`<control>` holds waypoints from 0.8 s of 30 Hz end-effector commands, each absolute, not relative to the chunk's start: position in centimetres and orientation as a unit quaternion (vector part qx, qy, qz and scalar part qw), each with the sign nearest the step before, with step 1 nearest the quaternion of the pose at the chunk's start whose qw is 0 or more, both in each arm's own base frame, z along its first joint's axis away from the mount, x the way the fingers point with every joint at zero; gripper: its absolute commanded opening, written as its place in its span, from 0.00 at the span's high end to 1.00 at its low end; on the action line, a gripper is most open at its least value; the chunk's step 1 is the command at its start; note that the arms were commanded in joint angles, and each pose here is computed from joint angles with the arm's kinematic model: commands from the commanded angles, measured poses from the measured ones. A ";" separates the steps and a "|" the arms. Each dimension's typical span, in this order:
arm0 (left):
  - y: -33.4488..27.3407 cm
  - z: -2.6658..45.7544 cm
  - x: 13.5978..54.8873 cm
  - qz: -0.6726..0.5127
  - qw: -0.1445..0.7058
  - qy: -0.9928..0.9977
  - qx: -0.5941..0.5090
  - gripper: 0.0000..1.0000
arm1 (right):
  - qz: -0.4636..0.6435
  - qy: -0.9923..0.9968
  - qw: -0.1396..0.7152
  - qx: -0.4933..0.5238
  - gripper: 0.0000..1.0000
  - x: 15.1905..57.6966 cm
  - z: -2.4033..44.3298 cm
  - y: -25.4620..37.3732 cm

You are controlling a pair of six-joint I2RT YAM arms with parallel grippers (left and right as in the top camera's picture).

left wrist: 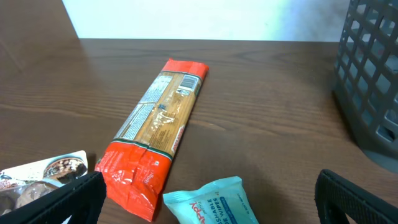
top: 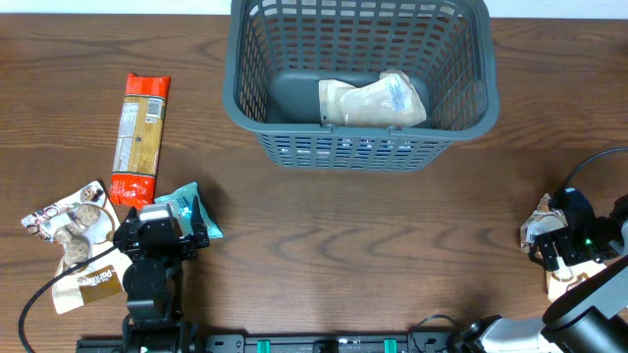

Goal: Pack container
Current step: 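Lift the rice bag with the right gripper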

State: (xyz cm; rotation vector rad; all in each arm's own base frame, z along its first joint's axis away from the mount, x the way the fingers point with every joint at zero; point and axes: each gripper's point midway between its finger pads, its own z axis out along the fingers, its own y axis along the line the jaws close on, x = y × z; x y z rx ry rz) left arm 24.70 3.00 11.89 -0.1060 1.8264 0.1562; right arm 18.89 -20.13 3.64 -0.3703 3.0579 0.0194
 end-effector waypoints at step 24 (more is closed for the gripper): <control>3.8 10.6 24.3 0.090 0.590 0.801 -0.053 0.01 | -0.051 0.988 0.053 -0.132 0.01 21.2 1.3 -24.2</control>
